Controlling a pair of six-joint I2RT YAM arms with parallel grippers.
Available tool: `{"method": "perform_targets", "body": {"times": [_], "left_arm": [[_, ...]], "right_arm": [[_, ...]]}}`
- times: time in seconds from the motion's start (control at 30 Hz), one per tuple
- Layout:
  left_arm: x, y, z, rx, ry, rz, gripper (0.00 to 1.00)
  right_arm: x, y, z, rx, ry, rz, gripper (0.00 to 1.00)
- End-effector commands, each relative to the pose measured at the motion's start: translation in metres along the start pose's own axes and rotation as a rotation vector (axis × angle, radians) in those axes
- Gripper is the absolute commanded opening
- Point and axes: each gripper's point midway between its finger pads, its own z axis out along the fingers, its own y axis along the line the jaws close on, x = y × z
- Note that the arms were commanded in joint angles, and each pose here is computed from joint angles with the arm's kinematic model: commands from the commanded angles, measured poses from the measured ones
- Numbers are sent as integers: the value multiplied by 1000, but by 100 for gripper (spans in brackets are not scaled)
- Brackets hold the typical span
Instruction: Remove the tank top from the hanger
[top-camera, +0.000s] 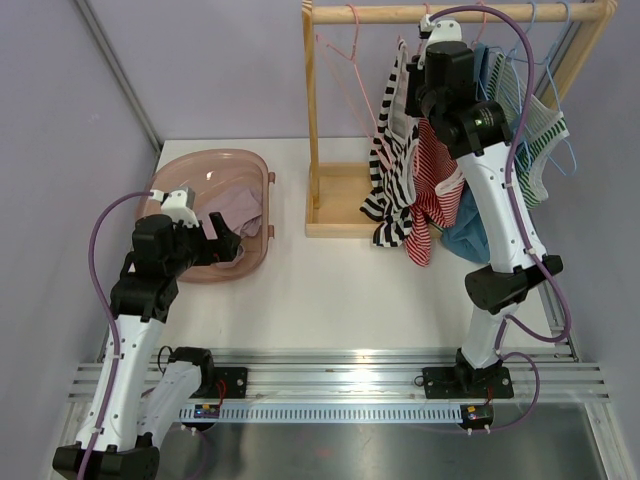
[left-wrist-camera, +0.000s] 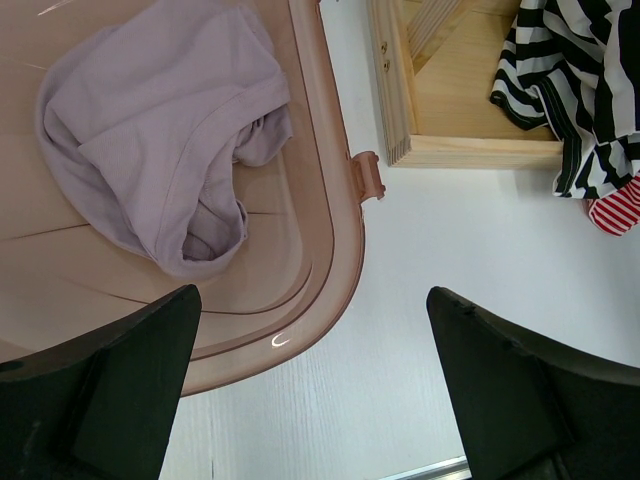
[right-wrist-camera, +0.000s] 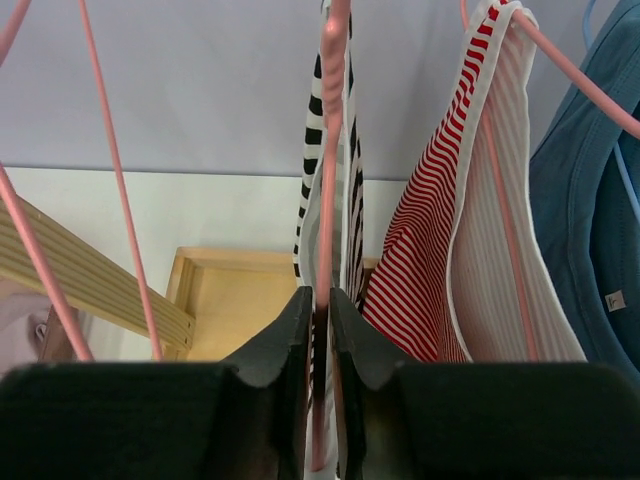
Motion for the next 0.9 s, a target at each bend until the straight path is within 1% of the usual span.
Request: {"method": "perform_targets", "body": {"times": [0.0, 0.03, 0.13, 0.23, 0.27, 0.3, 0.43, 0.57, 0.67, 0.87], "left_arm": [[-8, -9, -2, 48, -35, 30, 99], [-8, -9, -1, 49, -34, 31, 99], [-7, -9, -1, 47, -33, 30, 99], [-7, -9, -1, 49, -34, 32, 99], [-7, -9, -1, 48, -34, 32, 99], [-7, -9, -2, 46, -36, 32, 99], [-8, -9, -2, 47, -37, 33, 99], [-7, -9, -2, 46, -36, 32, 99], [-8, -9, -2, 44, -39, 33, 99], [-8, -10, -2, 47, -40, 35, 99]], "right_arm": [[-4, 1, 1, -20, -9, 14, 18], [-4, 1, 2, -23, -7, 13, 18], [-6, 0, 2, -21, -14, 22, 9], [-9, -1, -1, -23, -21, 22, 9], [-9, 0, -1, -27, -22, 22, 6], [-11, -1, -1, -24, -28, 26, 0], [-29, -3, -7, -21, -87, 59, 0], [-57, -6, -26, -26, -166, 90, 0], [-70, -8, -38, -34, -205, 106, 0], [-84, -12, -62, -56, -250, 122, 0]]}}
